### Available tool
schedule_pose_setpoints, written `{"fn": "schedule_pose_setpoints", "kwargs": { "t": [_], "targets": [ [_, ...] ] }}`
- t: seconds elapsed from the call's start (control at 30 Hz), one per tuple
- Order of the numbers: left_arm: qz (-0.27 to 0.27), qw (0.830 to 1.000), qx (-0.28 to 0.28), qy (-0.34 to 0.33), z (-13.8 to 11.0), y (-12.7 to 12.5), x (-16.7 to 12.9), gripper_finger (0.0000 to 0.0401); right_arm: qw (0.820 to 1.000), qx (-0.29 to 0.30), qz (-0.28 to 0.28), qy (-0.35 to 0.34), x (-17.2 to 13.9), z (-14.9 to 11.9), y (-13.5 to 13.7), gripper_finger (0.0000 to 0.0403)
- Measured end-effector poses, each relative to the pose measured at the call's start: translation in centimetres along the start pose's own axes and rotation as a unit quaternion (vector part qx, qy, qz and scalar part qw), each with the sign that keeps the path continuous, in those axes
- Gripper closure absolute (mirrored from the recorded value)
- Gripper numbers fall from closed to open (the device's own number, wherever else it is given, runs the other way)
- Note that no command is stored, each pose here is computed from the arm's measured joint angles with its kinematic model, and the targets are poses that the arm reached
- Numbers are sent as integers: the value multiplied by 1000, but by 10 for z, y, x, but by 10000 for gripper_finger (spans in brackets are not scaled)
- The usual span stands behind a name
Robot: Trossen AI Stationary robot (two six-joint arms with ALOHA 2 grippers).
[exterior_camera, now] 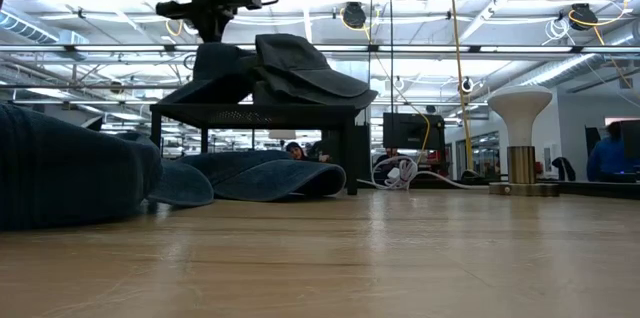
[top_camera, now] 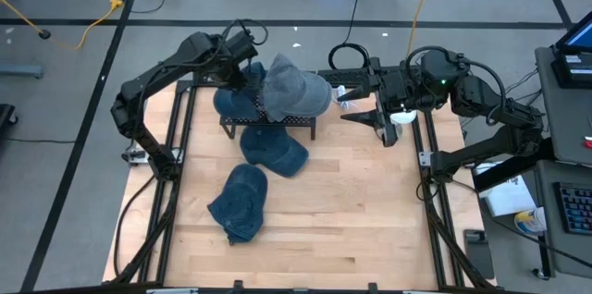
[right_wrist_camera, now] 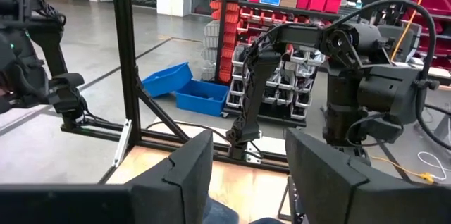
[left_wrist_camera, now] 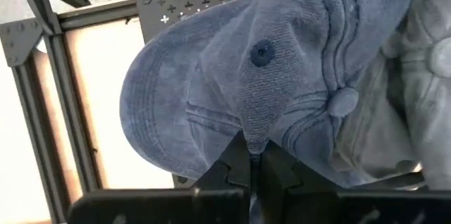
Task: Pick & Place hat
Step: Put the top right dark blue cap on the left side of the shelf
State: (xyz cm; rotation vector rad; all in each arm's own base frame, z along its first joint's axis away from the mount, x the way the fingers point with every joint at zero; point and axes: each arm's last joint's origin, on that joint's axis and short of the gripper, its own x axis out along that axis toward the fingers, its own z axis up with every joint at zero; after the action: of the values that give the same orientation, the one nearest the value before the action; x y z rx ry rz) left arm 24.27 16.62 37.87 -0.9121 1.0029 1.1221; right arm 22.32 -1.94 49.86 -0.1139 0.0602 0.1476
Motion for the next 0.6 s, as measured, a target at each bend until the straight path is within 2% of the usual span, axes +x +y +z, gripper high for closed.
{"fn": "schedule_pose_setpoints", "kwargs": {
  "t": [0.4,0.6],
  "targets": [
    [17,999,35,11,4,-24,28,397,1000,-8,1,0,0,0,0,232],
    [16,999,37,3,6,-25,30,358,1000,-9,1,-4,-3,1,1,232]
  ]
}}
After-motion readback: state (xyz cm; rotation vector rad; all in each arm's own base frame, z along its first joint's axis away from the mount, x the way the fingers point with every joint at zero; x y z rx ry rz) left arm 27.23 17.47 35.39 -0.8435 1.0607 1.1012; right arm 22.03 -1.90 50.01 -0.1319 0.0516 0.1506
